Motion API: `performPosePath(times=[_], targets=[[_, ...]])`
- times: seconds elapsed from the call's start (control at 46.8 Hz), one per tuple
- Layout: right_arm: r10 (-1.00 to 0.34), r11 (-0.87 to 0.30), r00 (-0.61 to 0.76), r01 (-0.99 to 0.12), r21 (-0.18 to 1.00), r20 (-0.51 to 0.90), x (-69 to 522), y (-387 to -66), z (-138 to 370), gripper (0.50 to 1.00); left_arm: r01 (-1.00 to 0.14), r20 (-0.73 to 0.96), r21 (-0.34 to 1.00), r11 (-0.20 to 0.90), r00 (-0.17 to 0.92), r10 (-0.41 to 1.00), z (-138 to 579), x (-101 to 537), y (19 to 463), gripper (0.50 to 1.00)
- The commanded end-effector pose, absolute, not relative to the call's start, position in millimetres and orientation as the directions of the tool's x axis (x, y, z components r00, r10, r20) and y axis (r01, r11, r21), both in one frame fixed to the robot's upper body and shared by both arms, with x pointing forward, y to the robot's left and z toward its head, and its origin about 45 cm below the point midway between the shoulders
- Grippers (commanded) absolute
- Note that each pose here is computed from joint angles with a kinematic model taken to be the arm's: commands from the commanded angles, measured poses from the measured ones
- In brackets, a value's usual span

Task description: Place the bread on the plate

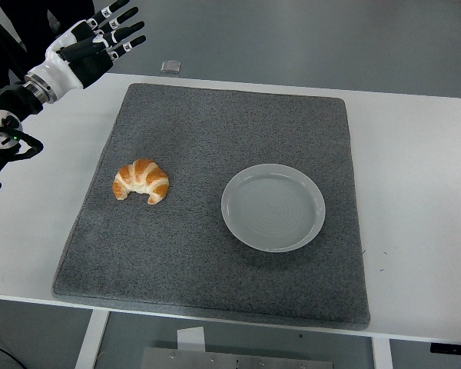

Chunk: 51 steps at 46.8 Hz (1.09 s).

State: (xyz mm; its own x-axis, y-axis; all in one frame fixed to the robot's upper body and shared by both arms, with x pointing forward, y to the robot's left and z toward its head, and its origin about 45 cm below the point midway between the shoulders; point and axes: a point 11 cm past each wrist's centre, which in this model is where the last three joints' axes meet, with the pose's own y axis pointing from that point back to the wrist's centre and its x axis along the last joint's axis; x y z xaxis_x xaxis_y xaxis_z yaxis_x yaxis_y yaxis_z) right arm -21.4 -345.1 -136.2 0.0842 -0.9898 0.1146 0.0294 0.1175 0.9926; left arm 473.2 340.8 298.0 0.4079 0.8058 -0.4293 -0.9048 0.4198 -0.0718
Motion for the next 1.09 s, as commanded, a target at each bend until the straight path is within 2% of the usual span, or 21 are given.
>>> performPosePath(times=[0.0,0.299,0.47,1.068], targets=[[-0.99,0.117,0.084,0.029,0.993,0.115,-21.4,-345.1,-136.2,0.952,-0.904,-0.428,-0.075,0.42,0.41,0.805,299.6,473.8,340.6,0.994],[-0.99,0.117,0.084,0.029,0.993,0.115,-21.4,-345.1,-136.2,0.952,-0.91,-0.428,-0.082,0.407,0.401,0.81,304.4,476.6,343.9,0.994],[-0.99,0.117,0.084,0.029,0.993,0.115,-21.4,-345.1,-136.2,0.952,-0.944,-0.443,-0.073,0.322,0.321,0.837,305.0,481.9,367.0,0.994],[-0.99,0.117,0.084,0.029,0.993,0.115,-21.4,-345.1,-136.2,0.952,-0.952,-0.441,-0.054,0.3,0.292,0.849,302.1,483.1,368.0,0.992]])
